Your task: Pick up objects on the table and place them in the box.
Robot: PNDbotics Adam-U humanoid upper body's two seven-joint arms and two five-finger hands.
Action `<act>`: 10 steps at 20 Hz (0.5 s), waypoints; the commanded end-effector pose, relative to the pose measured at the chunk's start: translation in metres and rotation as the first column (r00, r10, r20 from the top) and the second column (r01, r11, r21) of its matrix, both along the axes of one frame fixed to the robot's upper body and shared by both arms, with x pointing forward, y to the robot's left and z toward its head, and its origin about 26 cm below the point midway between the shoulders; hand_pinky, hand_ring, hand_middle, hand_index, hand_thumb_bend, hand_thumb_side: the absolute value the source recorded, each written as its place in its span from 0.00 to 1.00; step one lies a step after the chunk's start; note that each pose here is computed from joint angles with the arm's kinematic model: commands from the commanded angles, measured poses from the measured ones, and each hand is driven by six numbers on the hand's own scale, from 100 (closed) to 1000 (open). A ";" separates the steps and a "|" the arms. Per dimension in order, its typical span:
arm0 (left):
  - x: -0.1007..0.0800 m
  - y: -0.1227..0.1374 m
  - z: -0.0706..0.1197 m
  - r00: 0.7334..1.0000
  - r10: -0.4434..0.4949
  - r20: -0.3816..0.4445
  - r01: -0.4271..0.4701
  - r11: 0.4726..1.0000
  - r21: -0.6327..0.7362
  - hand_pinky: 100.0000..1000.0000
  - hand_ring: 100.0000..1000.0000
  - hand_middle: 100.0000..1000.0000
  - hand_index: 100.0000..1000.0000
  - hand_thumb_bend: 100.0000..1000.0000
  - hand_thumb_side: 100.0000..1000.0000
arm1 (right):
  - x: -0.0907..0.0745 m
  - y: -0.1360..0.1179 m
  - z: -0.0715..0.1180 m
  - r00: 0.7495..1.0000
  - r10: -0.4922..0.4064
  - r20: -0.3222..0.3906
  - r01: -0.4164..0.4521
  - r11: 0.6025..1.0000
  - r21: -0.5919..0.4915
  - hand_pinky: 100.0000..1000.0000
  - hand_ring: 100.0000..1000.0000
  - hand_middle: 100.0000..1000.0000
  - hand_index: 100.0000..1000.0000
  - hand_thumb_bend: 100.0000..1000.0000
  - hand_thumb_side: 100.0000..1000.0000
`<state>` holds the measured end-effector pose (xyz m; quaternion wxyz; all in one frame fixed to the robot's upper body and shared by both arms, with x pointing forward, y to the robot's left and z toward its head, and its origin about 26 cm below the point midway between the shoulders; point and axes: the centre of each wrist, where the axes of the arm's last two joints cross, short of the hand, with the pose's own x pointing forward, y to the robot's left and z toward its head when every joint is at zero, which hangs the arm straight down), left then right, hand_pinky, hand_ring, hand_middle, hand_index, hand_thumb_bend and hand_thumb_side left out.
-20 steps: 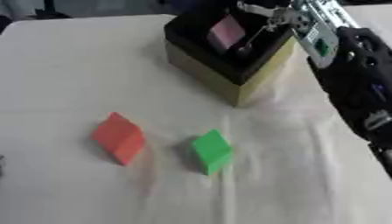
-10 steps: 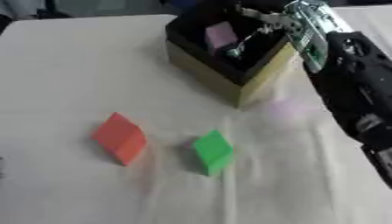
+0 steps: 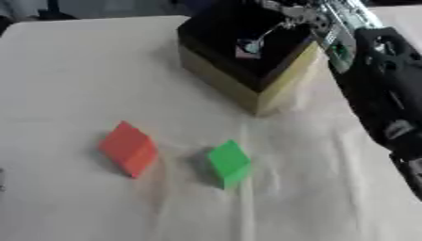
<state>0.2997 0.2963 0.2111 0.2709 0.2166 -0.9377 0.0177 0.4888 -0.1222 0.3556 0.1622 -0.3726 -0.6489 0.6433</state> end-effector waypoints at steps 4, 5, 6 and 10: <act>-0.004 0.004 0.007 1.000 0.012 0.019 -0.012 1.000 0.022 0.65 0.68 0.69 0.64 0.00 0.89 | -0.031 -0.019 0.052 0.989 0.116 0.094 -0.119 0.993 0.018 0.81 0.90 0.83 0.87 0.13 0.36; -0.004 0.004 0.006 1.000 0.014 0.019 -0.014 1.000 0.022 0.65 0.68 0.69 0.64 0.00 0.89 | -0.037 -0.023 0.055 0.985 0.145 0.091 -0.145 0.989 -0.001 0.81 0.90 0.83 0.86 0.13 0.37; -0.004 0.004 0.007 1.000 0.015 0.019 -0.015 1.000 0.023 0.65 0.68 0.69 0.64 0.00 0.89 | -0.043 -0.026 0.057 0.981 0.172 0.085 -0.171 0.985 -0.020 0.80 0.90 0.83 0.86 0.13 0.37; -0.004 0.005 0.007 1.000 0.016 0.018 -0.017 1.000 0.024 0.65 0.68 0.69 0.64 0.00 0.89 | -0.069 -0.029 0.054 0.965 0.260 0.032 -0.256 0.963 -0.085 0.80 0.89 0.82 0.86 0.12 0.40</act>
